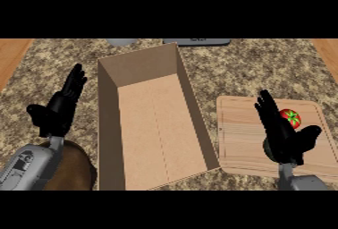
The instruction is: Pick the squash from the cutting board and place it in the cardboard box
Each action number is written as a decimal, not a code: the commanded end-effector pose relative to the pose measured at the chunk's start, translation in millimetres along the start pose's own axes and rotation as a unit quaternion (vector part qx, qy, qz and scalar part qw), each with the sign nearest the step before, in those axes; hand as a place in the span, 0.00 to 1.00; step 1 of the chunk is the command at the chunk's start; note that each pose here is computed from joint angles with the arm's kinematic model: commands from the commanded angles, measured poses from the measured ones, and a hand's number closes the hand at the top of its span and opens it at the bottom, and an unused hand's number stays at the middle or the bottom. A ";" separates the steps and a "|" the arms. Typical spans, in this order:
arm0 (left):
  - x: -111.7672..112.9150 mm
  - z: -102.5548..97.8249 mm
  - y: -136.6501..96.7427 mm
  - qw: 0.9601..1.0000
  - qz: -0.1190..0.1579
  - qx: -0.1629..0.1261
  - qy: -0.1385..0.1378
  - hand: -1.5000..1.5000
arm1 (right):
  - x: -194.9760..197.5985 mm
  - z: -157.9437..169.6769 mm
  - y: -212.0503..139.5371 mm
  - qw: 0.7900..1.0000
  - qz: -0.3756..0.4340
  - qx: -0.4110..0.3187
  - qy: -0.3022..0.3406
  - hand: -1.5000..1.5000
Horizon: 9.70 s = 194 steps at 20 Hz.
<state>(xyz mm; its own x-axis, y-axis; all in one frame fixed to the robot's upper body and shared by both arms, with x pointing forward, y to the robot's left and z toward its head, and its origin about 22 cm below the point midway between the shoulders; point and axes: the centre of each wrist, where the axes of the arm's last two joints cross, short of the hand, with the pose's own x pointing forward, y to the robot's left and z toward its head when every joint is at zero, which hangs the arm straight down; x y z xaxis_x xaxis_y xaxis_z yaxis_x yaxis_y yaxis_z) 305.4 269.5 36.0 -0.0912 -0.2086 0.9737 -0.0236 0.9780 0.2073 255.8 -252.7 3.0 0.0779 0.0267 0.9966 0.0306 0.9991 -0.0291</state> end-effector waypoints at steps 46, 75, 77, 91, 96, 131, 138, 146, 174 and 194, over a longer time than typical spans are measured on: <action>12.3 58.0 64.8 0.989 0.098 0.017 0.111 0.50 | 133.9 70.3 -19.3 0.821 0.490 -0.093 0.278 0.00; 13.0 72.5 51.7 0.989 0.096 0.018 0.111 0.50 | 82.2 23.0 13.2 0.805 0.519 -0.087 0.276 0.00; 8.5 65.9 48.2 0.987 0.102 0.017 0.121 0.50 | 103.1 30.9 14.4 0.799 0.523 -0.083 0.285 0.00; 16.9 53.4 61.3 0.988 0.098 0.017 0.115 0.50 | 59.5 23.2 -19.0 0.786 0.528 -0.072 0.314 0.00; 12.0 83.2 44.7 0.988 0.103 0.023 0.109 0.50 | 61.3 18.2 -5.6 0.780 0.529 -0.068 0.327 0.00; 25.6 31.9 15.8 0.989 0.101 -0.070 0.087 0.50 | 67.5 -13.0 190.6 0.788 0.588 -0.012 0.184 1.00; 30.7 22.7 13.6 0.988 0.095 -0.080 0.089 0.50 | 99.6 -28.1 230.6 0.773 0.614 -0.076 0.140 1.00; 29.9 21.4 10.8 0.987 0.096 -0.083 0.101 0.50 | 164.2 -32.3 268.8 0.769 0.618 -0.161 0.034 1.00; 14.7 25.0 29.8 0.990 0.093 -0.029 0.106 0.50 | 264.4 -77.4 296.5 0.723 0.607 -0.328 0.035 1.00; 12.6 34.4 33.8 0.989 0.101 -0.024 0.105 0.50 | 135.5 -83.1 255.8 0.810 0.515 -0.222 0.173 0.00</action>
<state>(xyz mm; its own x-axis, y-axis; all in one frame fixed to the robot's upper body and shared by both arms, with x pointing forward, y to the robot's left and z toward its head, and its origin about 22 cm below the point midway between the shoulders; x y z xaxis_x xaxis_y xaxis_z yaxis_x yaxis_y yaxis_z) 270.5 301.0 53.8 0.1256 -0.0130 0.9920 0.0185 0.9998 0.0107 374.3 -4.4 140.1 0.3996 0.8892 0.2229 0.0853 0.2060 -0.9748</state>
